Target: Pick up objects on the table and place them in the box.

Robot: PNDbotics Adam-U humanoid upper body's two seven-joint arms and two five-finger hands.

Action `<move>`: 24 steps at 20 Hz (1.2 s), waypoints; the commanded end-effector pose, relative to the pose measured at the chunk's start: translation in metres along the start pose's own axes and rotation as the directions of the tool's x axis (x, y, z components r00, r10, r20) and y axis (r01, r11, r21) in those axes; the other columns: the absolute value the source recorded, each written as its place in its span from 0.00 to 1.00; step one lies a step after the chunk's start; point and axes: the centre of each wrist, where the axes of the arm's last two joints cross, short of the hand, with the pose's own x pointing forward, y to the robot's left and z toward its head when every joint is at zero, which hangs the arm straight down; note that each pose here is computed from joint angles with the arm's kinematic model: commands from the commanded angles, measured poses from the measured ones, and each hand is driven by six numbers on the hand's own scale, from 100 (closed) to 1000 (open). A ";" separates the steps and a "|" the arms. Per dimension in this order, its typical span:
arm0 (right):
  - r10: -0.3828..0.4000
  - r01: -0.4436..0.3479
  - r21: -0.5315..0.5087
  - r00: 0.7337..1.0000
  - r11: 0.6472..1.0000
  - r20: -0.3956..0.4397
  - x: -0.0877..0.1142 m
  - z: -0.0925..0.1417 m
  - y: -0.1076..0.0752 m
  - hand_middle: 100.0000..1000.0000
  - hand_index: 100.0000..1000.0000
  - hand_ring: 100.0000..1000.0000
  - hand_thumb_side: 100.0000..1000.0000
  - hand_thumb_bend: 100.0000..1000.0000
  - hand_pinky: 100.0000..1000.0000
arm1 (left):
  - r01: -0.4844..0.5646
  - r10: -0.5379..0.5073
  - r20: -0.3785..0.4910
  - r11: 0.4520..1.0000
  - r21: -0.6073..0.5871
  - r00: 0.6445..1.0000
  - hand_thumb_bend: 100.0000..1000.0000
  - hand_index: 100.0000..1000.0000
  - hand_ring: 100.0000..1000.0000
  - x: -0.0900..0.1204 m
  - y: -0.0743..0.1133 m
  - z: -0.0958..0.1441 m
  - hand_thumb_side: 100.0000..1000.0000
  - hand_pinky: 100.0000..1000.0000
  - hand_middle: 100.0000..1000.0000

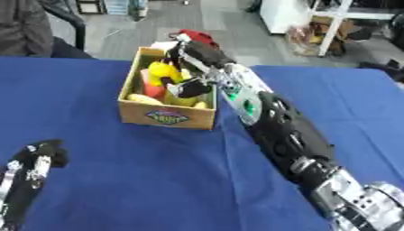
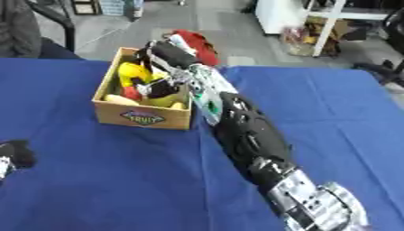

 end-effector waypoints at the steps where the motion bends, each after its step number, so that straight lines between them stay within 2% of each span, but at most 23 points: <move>1: 0.116 -0.113 0.034 0.988 0.993 -0.098 -0.005 -0.004 -0.002 1.00 1.00 0.98 0.09 0.00 0.93 | 0.002 -0.002 0.026 1.000 -0.008 1.000 0.00 0.71 0.56 0.006 0.001 -0.004 0.69 0.62 0.52; 4: 0.215 -0.211 0.041 0.961 0.977 -0.175 -0.011 -0.002 -0.004 1.00 1.00 1.00 0.08 0.00 0.95 | 0.001 0.000 0.023 1.000 -0.007 1.000 0.00 0.71 0.56 0.005 0.001 -0.003 0.69 0.62 0.52; 7: 0.254 -0.263 -0.015 0.946 0.965 -0.204 -0.017 0.003 -0.020 1.00 1.00 0.99 0.06 0.00 0.93 | 0.001 -0.001 0.017 1.000 -0.001 1.000 0.00 0.71 0.56 0.004 0.001 -0.001 0.70 0.62 0.52; 11: 0.265 -0.288 -0.152 0.951 0.945 -0.158 -0.030 0.019 -0.060 0.94 1.00 0.94 0.02 0.00 0.88 | 0.004 -0.004 0.006 1.000 0.008 1.000 0.00 0.71 0.56 0.002 0.003 0.002 0.70 0.62 0.51; 15: 0.234 -0.272 -0.291 0.959 0.917 -0.159 -0.046 0.054 -0.101 0.85 0.98 0.85 0.02 0.00 0.80 | 0.009 -0.009 -0.002 1.000 0.018 1.000 0.00 0.71 0.56 0.000 0.005 0.004 0.70 0.62 0.52; 16: 0.206 -0.249 -0.326 0.965 0.912 -0.160 -0.051 0.067 -0.107 0.84 0.97 0.84 0.05 0.00 0.78 | 0.011 -0.011 -0.004 1.000 0.022 1.000 0.00 0.71 0.56 0.000 0.006 0.004 0.70 0.62 0.51; 18: 0.119 -0.166 -0.391 0.983 0.905 -0.143 -0.058 0.091 -0.112 0.80 0.95 0.79 0.24 0.00 0.74 | 0.015 -0.015 -0.009 0.999 0.028 1.000 0.00 0.71 0.56 -0.001 0.007 0.006 0.70 0.62 0.52; 19: 0.063 -0.112 -0.420 0.990 0.901 -0.129 -0.061 0.102 -0.112 0.79 0.94 0.78 0.25 0.00 0.73 | 0.016 -0.016 -0.010 0.999 0.031 1.000 0.00 0.71 0.56 -0.001 0.008 0.006 0.70 0.62 0.52; 21: -0.057 0.009 -0.461 0.994 0.887 -0.088 -0.067 0.125 -0.104 0.73 0.90 0.72 0.32 0.00 0.67 | 0.017 -0.017 -0.010 0.999 0.034 1.000 0.00 0.71 0.56 -0.001 0.008 0.006 0.70 0.62 0.52; 24: -0.219 0.180 -0.492 0.975 0.852 -0.023 -0.071 0.156 -0.081 0.69 0.86 0.68 0.36 0.00 0.63 | 0.021 -0.020 -0.012 0.999 0.038 1.000 0.00 0.71 0.56 -0.002 0.009 0.007 0.70 0.62 0.52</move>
